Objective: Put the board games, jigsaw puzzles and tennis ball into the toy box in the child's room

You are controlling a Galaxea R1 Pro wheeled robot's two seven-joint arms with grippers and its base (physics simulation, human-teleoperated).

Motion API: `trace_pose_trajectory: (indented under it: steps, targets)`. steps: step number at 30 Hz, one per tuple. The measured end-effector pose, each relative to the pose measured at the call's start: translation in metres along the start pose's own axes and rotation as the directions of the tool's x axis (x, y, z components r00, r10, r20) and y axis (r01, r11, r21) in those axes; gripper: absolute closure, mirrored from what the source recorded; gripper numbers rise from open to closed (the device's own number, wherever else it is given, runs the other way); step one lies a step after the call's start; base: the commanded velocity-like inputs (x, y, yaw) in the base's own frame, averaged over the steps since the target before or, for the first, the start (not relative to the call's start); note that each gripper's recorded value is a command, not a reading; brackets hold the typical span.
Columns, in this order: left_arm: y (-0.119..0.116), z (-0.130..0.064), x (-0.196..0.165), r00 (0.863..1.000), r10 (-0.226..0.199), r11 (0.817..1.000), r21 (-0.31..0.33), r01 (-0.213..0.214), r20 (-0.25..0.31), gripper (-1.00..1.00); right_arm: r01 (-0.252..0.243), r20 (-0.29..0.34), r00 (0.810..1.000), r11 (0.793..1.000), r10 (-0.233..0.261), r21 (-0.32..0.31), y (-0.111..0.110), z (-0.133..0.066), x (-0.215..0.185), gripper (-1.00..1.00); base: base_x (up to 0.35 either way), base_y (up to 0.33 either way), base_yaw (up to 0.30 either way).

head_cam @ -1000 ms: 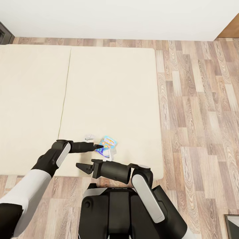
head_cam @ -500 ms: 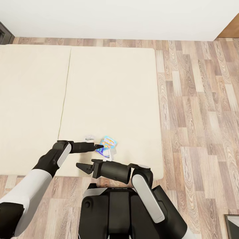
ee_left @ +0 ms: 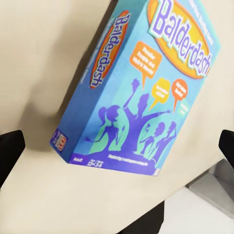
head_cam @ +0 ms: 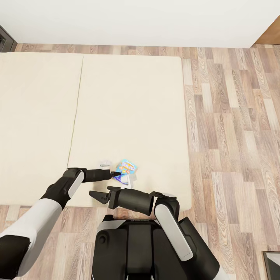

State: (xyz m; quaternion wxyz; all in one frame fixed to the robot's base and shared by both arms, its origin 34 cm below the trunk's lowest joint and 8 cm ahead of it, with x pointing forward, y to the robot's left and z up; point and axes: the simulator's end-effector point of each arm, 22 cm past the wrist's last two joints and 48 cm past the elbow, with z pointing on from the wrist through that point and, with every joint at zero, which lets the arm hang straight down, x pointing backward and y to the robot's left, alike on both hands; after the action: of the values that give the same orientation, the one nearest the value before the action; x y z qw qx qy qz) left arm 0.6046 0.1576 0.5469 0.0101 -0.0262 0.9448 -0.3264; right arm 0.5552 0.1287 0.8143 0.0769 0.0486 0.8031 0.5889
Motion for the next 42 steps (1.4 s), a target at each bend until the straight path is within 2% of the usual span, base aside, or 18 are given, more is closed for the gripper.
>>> trace_pose_trajectory:
  steps: [22, 32, 42]
  targets:
    - [-0.007, 0.005, -0.001, 1.0, 0.01, 1.0, 0.013, -0.01, 0.009, -1.0, 0.0, -0.001, 1.0, 1.0, 0.0, 0.001, 0.0, 0.0, 0.0, -1.0, 0.0, 0.0, 0.0]
    - [-0.023, 0.014, 0.001, 1.0, 0.011, 0.999, 0.039, -0.011, 0.007, -1.0, 0.0, -0.001, 1.0, 1.0, 0.0, 0.001, 0.0, 0.0, 0.0, -1.0, 0.0, 0.0, 0.0]
    - [-0.029, 0.017, -0.002, 1.0, 0.021, 0.999, 0.047, -0.022, 0.019, -1.0, 0.0, -0.001, 1.0, 1.0, 0.0, 0.001, 0.0, 0.0, 0.0, -1.0, 0.0, 0.0, 0.0]
